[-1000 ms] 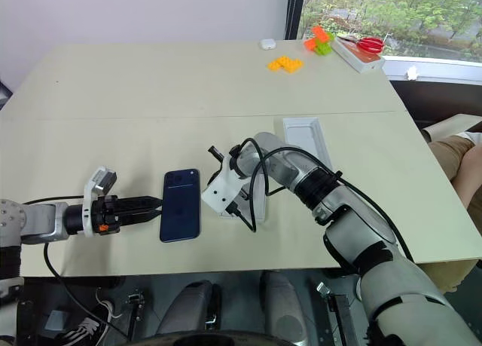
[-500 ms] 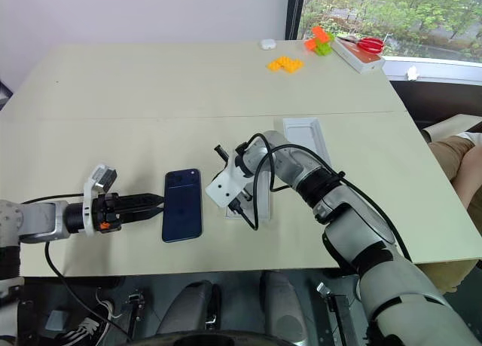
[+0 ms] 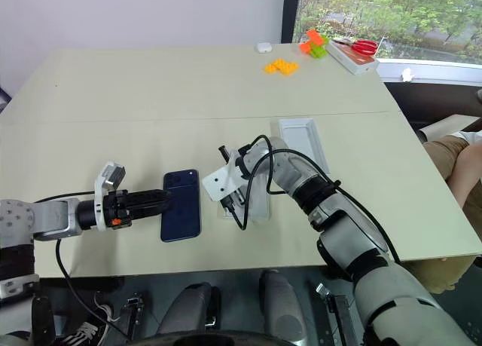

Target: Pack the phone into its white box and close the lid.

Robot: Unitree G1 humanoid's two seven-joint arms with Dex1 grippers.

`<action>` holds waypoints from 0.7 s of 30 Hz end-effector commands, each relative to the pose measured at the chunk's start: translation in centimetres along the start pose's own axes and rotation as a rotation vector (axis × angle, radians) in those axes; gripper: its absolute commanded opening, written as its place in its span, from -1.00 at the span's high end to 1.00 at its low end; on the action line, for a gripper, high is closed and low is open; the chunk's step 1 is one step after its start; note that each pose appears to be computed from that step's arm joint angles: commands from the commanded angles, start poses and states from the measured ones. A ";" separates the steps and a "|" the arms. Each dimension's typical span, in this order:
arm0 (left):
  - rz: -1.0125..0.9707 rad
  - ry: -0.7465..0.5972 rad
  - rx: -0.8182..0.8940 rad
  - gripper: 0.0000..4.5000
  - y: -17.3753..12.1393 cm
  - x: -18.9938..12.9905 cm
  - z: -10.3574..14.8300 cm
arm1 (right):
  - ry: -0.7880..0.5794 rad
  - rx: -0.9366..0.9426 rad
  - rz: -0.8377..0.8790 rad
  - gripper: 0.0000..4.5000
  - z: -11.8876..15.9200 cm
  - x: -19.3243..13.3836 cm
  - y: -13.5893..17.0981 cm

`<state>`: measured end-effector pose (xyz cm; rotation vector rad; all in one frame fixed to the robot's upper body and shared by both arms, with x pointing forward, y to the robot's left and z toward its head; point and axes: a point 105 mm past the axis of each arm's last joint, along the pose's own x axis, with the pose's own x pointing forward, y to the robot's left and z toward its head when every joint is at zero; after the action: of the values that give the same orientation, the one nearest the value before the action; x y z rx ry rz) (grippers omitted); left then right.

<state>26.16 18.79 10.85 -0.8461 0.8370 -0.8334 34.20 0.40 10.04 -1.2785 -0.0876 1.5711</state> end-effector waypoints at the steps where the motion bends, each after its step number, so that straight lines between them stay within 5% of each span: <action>1: -0.006 -0.015 0.027 -1.00 -0.6 -0.7 0.5 | -0.065 0.101 -0.013 0.99 0.0 -0.8 -0.2; 11: -0.012 -0.016 0.029 -1.00 -0.7 -1.2 0.6 | -0.309 0.472 -0.142 0.99 1.2 -5.4 -1.7; 16: -0.022 -0.009 0.029 -1.00 -0.8 -1.0 0.7 | -0.397 0.592 -0.113 0.99 8.3 -2.1 -1.3; 21: -0.018 -0.007 0.034 -1.00 -0.8 -1.1 0.8 | -0.415 0.665 -0.159 0.99 9.6 -1.0 -2.8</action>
<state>26.14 19.46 11.60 -0.8391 0.8230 -0.8456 28.55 4.95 14.43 -0.4527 0.1342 1.5450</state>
